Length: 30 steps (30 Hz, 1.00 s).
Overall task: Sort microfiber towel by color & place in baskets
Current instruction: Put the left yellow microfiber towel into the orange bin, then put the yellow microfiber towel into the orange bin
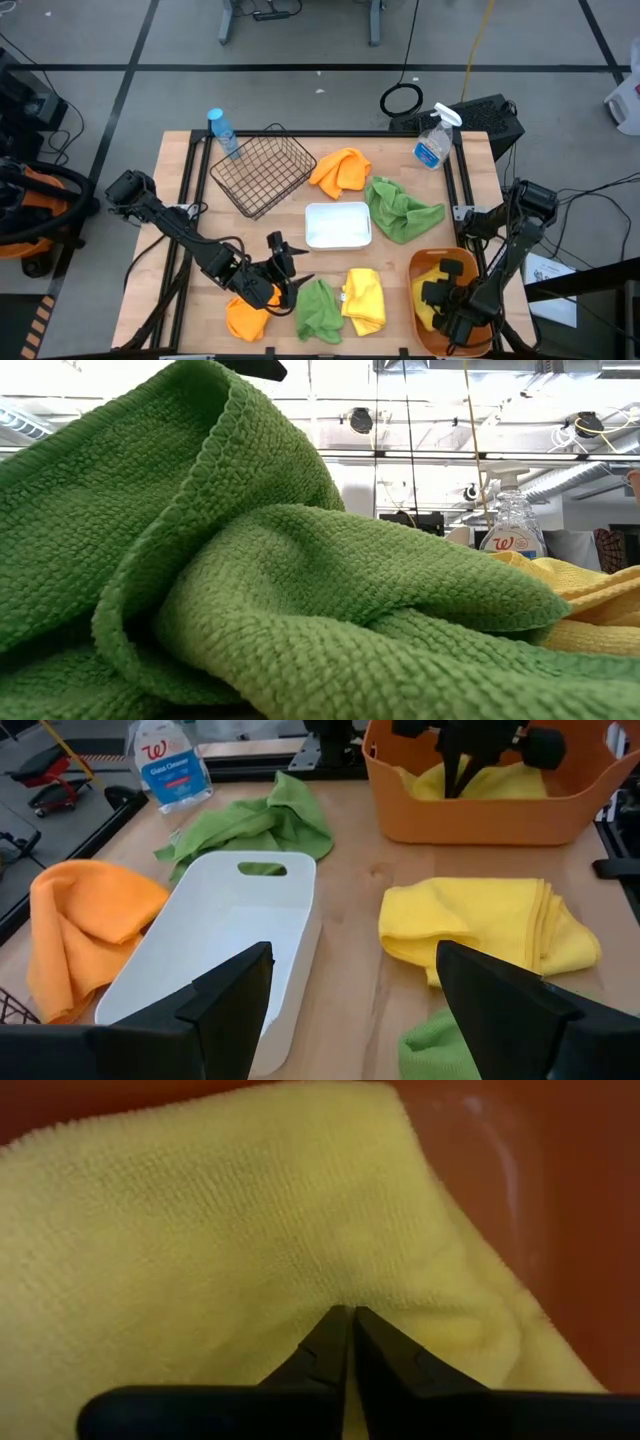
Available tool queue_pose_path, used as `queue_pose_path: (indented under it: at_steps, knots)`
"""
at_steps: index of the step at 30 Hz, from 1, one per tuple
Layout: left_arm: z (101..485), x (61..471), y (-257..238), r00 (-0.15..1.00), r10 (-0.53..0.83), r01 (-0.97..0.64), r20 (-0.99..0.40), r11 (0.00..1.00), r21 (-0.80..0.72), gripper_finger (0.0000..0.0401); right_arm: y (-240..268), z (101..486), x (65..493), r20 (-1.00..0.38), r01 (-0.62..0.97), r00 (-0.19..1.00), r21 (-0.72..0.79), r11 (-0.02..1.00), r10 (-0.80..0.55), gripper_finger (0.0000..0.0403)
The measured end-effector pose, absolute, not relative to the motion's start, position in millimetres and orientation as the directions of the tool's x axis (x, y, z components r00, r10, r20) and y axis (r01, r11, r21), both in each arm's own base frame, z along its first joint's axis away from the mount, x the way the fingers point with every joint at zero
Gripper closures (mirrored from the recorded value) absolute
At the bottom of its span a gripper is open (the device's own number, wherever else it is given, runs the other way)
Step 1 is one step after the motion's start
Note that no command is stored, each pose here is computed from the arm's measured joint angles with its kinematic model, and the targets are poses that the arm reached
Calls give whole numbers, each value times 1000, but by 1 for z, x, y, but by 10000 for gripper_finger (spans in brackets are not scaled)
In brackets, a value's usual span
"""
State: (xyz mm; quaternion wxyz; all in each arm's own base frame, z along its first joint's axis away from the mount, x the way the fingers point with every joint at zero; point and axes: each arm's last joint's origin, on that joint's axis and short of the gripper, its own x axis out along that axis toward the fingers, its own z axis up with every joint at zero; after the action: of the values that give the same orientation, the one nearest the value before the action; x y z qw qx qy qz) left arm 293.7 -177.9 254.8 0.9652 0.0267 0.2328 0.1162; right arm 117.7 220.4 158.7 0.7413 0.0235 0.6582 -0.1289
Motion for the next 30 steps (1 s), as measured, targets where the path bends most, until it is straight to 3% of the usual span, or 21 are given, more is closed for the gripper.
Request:
queue_pose_path:
  at_steps: [5, 11, 14, 19, 24, 30]
  knots:
    - [256, 294, -179, 871, 226, -204, -436, 974, 97, 111, 229, 184, 122, -982, 251, 82, -148, 957, -173, 393]
    - [248, 300, -183, 874, 202, -171, -443, 979, 109, 111, 241, 235, 128, -980, 298, 98, -137, 945, -173, 354]
    - [246, 307, -189, 896, 130, -101, -426, 991, 90, 111, 247, 259, 133, -972, 326, 183, -79, 942, -145, 323]
    - [242, 318, -201, 931, -16, 58, -363, 993, 103, 111, 262, 289, 152, -886, 318, 461, 106, 942, -56, 269]
    - [235, 327, -209, 946, -76, 115, -316, 988, 107, 111, 274, 288, 182, -813, 180, 581, 170, 969, 35, 217]
    - [226, 328, -210, 933, -74, 124, -352, 985, 122, 111, 282, 242, 221, -878, 73, 478, 32, 997, -7, 145]
